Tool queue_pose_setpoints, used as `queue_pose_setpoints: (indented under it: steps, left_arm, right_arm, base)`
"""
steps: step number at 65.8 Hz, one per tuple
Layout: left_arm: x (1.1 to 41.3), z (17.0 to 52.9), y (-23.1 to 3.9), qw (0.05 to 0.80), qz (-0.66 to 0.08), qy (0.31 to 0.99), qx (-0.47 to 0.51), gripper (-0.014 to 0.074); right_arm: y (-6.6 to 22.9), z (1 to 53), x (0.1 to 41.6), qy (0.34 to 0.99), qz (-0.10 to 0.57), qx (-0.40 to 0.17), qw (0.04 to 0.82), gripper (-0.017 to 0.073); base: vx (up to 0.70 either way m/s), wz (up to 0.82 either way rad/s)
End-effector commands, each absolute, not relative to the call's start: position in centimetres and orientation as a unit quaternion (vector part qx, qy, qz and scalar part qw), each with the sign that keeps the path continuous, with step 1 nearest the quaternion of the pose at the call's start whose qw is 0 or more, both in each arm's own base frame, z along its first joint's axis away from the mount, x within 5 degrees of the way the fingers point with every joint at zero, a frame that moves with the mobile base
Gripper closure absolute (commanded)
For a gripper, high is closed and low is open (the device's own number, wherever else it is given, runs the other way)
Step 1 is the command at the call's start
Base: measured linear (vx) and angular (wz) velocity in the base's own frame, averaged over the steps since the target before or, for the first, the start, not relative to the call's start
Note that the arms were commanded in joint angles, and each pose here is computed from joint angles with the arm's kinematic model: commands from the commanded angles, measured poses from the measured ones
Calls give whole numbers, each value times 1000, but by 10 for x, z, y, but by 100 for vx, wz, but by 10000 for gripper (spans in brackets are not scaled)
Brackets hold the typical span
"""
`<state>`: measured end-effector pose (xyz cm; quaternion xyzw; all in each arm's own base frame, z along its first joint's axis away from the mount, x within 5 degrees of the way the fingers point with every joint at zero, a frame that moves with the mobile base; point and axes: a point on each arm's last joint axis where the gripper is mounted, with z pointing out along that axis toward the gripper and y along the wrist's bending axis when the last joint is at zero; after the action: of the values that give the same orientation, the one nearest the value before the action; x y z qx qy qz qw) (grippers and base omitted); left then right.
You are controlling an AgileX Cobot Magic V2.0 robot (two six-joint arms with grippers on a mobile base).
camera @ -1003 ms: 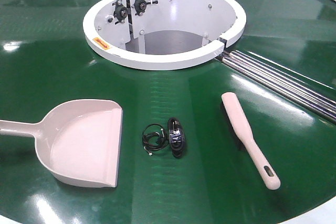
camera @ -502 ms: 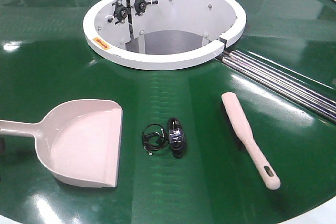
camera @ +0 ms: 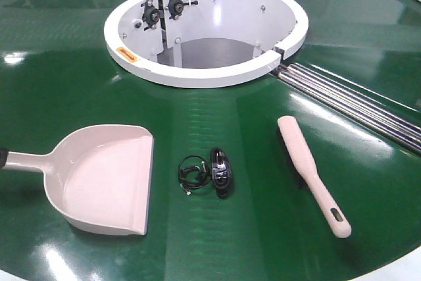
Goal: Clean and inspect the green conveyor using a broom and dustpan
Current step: 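Reach the left gripper to the pink dustpan handle and grasp it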
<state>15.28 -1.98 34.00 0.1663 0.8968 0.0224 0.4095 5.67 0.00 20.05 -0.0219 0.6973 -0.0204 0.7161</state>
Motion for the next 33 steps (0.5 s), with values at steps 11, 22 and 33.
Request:
queue_pose_setpoints:
  steps: [11,22,33]
  left_arm:
    - [207,358,-24,298,70,913,269,29]
    - [236,343,-21,200,104,916,332,29]
    - [254,326,-13,114,172,855,476,29]
  right_arm:
    - [0,206,55,669,-23,-25,742,568]
    - [0,206,55,669,-23,-25,742,568]
    - [0,206,55,669,-23,-25,742,568]
  base:
    - [0,0]
    - [0,0]
    - [0,0]
